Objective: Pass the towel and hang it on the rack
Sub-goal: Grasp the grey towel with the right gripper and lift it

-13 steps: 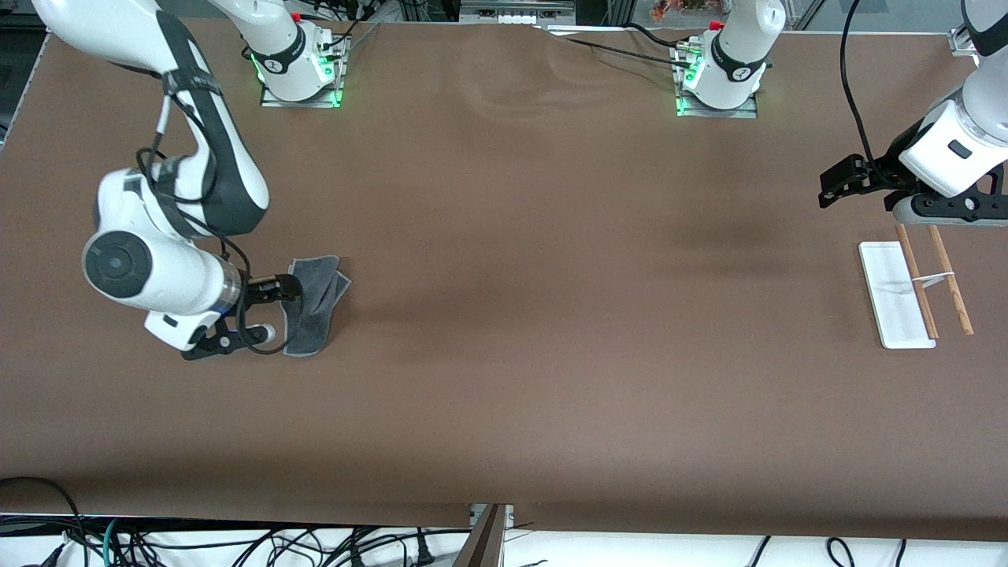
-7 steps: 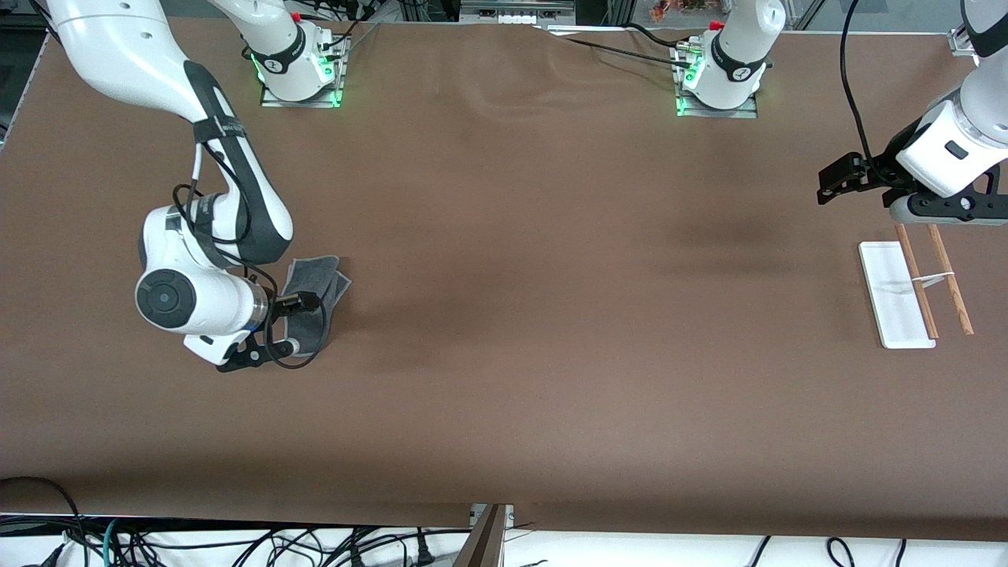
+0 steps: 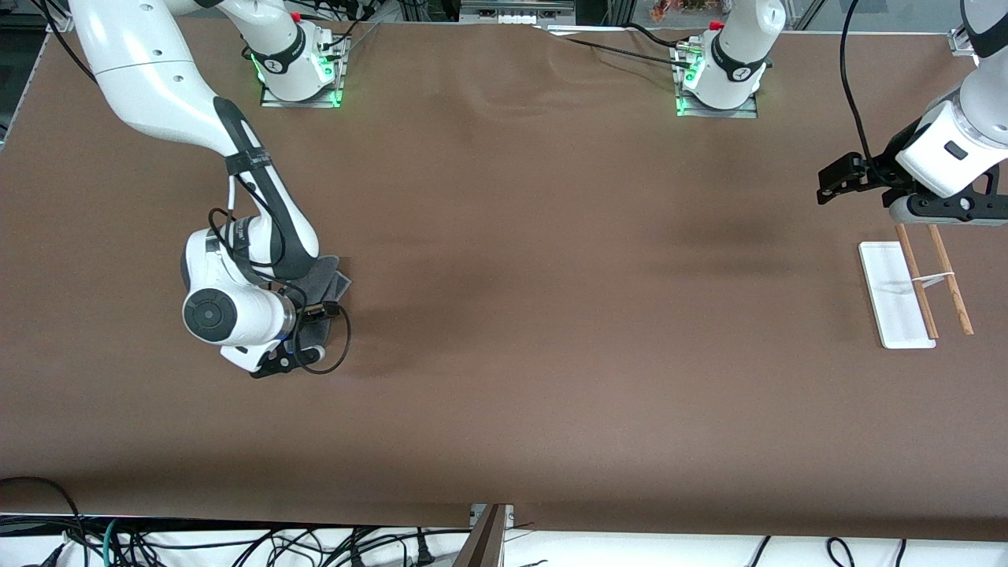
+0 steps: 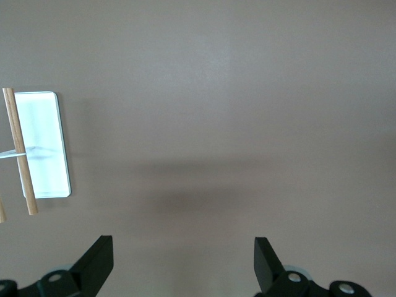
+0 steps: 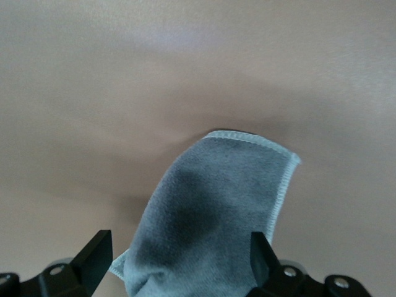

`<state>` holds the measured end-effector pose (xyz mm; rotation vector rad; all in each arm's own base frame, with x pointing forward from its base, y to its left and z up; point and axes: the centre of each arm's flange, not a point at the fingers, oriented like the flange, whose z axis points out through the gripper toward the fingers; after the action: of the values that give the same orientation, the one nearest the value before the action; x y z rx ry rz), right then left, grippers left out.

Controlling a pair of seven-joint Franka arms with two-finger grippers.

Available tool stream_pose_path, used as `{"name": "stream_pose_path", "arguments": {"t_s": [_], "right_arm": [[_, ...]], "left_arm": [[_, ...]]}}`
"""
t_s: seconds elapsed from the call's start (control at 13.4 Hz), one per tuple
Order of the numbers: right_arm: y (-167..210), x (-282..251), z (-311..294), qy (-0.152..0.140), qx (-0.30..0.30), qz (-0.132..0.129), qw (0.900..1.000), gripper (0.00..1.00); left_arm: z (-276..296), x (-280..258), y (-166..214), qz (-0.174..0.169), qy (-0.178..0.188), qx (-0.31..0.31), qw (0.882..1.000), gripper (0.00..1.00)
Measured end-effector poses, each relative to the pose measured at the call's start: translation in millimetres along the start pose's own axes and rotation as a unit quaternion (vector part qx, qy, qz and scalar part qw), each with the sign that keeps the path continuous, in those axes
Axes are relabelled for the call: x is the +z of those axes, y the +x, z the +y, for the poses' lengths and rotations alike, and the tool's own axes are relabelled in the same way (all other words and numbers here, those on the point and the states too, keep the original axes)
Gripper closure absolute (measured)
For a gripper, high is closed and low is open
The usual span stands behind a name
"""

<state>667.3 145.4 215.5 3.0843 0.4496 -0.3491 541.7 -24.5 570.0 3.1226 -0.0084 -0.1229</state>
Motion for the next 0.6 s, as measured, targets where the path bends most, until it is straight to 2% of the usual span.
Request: {"name": "stream_pose_path", "arguments": {"t_s": [0.22,0.6], "right_arm": [[-0.5,5.9,-1.6,0.000,-0.001,-0.006,1.000,0.43],[-3.1,8.9,-1.8,0.001,-0.001,-0.017,1.000,0.96]], "left_arm": [[0.0,0.0,0.0,0.000,0.000,0.000,1.000,0.00],[0.0,0.0,0.0,0.000,0.000,0.000,1.000,0.00]]}}
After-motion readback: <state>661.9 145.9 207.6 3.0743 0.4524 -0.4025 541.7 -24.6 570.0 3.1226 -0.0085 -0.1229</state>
